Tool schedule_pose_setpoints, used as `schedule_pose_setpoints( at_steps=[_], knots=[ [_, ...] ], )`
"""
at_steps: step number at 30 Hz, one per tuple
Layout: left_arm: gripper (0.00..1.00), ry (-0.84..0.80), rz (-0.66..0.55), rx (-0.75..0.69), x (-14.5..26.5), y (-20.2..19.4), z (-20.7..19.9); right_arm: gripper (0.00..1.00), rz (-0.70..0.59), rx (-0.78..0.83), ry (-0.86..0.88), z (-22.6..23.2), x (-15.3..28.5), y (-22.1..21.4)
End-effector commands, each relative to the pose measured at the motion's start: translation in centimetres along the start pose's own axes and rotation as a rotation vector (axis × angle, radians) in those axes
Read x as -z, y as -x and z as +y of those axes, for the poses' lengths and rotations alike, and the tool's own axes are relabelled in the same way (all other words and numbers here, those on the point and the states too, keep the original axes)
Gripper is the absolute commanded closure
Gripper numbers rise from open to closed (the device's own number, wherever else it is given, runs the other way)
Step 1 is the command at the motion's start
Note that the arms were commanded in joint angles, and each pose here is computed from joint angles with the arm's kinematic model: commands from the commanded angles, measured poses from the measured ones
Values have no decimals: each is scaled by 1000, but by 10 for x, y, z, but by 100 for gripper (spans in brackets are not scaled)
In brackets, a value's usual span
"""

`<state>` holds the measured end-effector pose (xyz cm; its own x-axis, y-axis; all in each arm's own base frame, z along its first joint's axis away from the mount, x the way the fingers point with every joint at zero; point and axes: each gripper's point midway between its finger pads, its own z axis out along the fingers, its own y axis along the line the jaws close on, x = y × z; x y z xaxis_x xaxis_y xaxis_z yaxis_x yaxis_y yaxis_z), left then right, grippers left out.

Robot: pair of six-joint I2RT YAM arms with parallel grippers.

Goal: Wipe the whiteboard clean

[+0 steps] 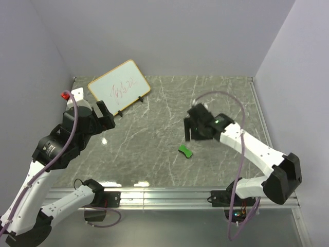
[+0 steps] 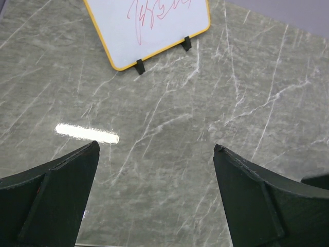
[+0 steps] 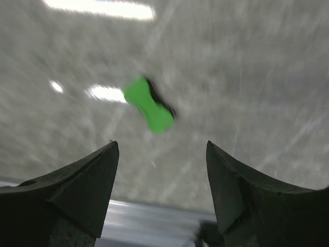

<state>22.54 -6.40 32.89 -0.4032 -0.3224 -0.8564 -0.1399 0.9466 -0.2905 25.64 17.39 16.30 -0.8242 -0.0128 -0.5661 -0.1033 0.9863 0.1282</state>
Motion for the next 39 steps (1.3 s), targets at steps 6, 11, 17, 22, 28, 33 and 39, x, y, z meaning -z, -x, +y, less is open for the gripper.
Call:
schedule_pose_setpoints(
  at_steps=[6,11,17,22,28,33,39],
  knots=[
    [1,-18,0,-12,0,-2,-2,23,181,78,-72,-13,-25,-73],
    [1,-18,14,-8,3,-7,1,23,189,189,-10,19,-46,-76],
    [1,-9,20,-10,7,-5,3,23,230,253,-46,31,-78,-83],
    [1,7,19,-21,13,-2,9,24,218,281,-79,40,-98,-68],
    [1,26,11,-25,19,2,14,27,236,311,-113,43,-116,-66],
    [1,53,5,-28,21,5,20,27,255,282,-96,34,-111,-86],
    [1,50,24,-15,15,-2,16,23,163,276,37,43,-80,-73]
  ],
)
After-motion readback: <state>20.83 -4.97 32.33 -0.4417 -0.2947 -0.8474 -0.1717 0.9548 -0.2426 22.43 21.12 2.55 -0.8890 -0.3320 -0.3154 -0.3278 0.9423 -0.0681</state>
